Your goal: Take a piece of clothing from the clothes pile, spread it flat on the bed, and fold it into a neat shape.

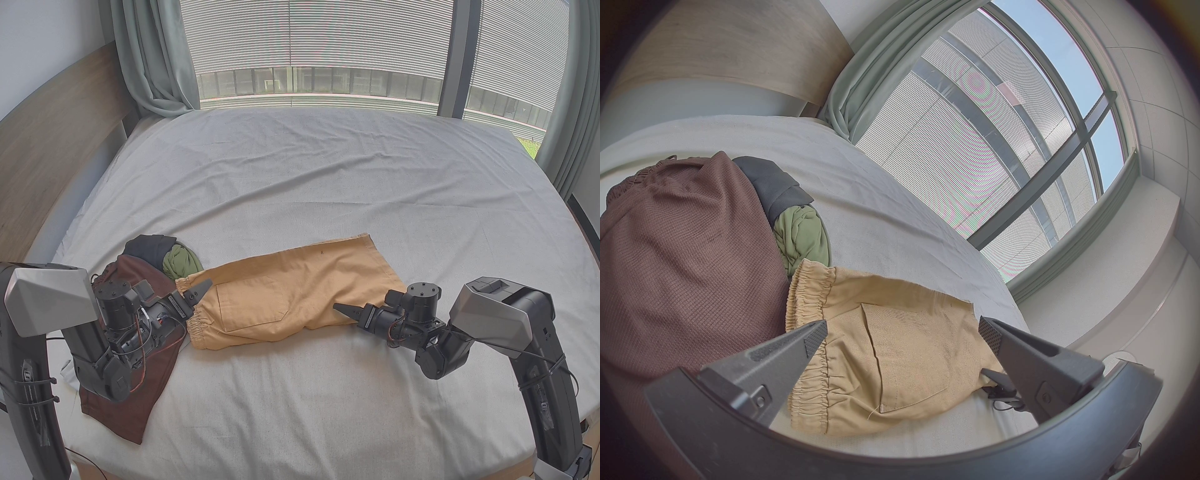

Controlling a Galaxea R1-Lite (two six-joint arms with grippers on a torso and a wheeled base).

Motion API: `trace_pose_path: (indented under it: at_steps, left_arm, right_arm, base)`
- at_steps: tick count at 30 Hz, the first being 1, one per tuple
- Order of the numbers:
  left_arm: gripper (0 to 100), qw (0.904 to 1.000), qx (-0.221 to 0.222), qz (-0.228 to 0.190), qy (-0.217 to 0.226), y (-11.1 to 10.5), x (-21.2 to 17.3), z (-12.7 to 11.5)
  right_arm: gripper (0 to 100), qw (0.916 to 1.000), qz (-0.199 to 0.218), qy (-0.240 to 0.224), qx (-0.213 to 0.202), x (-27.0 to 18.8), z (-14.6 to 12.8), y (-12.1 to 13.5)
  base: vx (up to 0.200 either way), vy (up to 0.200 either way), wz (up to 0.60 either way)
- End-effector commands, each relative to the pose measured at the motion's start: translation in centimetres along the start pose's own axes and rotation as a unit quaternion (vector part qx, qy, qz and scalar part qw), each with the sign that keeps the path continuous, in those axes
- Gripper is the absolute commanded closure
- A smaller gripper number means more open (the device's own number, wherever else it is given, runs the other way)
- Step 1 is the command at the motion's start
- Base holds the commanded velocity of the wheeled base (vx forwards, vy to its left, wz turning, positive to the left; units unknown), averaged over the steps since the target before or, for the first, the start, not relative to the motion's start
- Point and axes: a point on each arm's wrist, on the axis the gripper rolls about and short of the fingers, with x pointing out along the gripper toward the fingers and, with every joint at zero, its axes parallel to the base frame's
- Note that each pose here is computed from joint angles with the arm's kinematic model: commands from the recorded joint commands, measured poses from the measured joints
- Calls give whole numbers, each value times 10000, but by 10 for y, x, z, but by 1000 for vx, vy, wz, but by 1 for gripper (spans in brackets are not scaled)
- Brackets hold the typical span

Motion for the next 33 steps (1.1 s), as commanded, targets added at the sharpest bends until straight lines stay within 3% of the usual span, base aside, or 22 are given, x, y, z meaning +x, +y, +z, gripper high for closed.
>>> trace_pose_path:
  at_steps: [1,8,20,33]
  left_arm:
    - [0,10000,-3,3,8,0,0,-1]
    - [0,10000,-9,24,11,2,0,-1]
    - [0,10000,-16,39,56,3,1,-4]
    - [0,9997,51,-215,126,1,1,1]
  right_arm:
    - [100,10000,8,-27,-22,0,-1,-1]
    - [100,10000,-66,49,-14,-7,-4,1]
    - [100,9989,-239,114,-385,-50,10,25]
    - [100,9935,-805,670,-450,-117,-28,16]
  base:
    - [0,0,0]
    - [0,0,0]
    - [0,0,0]
    - [0,0,0]
